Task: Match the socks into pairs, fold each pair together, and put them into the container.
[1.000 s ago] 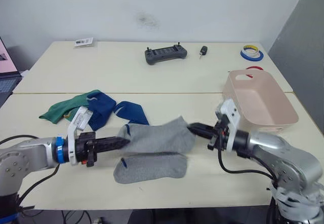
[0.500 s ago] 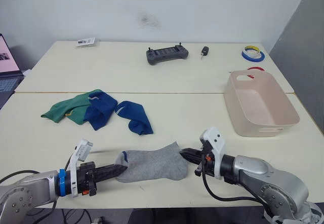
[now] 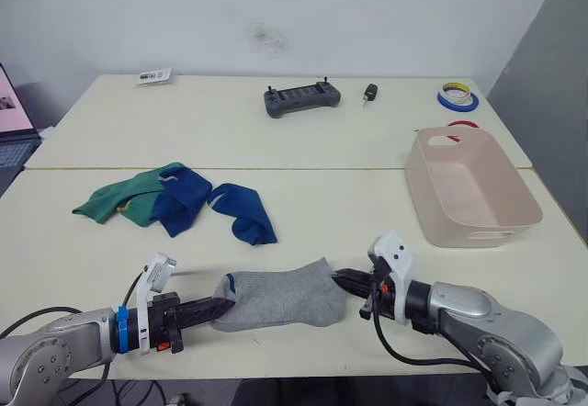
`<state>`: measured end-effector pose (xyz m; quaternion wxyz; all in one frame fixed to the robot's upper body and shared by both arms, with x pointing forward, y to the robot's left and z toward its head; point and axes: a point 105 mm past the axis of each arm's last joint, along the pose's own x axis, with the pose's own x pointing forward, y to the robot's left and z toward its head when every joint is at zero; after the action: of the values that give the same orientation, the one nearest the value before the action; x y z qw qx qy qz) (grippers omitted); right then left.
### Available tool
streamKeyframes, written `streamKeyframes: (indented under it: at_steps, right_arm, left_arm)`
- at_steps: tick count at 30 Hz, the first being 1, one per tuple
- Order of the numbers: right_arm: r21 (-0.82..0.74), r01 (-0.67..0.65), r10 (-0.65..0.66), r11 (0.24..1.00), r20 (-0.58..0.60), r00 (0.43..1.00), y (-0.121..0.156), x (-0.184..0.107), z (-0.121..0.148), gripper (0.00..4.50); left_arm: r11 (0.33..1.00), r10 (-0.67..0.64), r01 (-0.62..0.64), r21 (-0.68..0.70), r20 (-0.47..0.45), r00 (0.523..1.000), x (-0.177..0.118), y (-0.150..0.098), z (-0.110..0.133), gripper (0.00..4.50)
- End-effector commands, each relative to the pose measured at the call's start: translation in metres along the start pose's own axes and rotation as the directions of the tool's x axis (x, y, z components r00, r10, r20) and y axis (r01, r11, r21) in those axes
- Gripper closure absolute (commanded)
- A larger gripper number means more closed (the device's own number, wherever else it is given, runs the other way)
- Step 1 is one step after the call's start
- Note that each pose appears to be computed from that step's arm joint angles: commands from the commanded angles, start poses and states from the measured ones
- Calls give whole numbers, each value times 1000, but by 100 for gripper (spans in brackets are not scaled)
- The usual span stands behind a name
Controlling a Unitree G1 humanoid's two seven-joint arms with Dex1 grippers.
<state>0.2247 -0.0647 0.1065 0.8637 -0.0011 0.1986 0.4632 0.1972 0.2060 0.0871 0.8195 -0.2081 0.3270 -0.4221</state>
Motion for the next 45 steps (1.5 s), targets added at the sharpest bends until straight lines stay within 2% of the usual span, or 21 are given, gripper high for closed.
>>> streamKeyframes:
  at_steps: [1,6,14,30,33,36,45]
  right_arm:
    - [-6,-55,55,998,62,997,11,-9,18,447]
    - [122,-157,138,980,153,979,22,-15,35,447]
    - [141,-89,84,986,38,996,12,-3,17,447]
    - [18,-25,26,1000,-43,999,0,16,-7,447]
    - [-2,-21,21,1000,-51,998,-1,17,-11,447]
    - [-13,-8,8,1000,-45,999,-3,18,-11,447]
    - [-31,10,-10,999,-16,1000,-6,22,-6,447]
  left_arm:
    - [999,-30,30,14,23,999,-8,-10,13,450]
    - [998,-63,63,-2,31,998,-19,-21,23,450]
    - [997,-14,14,-72,1,1000,-12,-11,3,450]
    - [995,79,-77,-62,35,996,0,10,-7,450]
    - [994,86,-85,-64,17,996,1,12,-11,450]
    - [993,93,-93,-67,2,996,3,13,-17,450]
    - [991,124,-122,-56,36,992,6,18,-16,450]
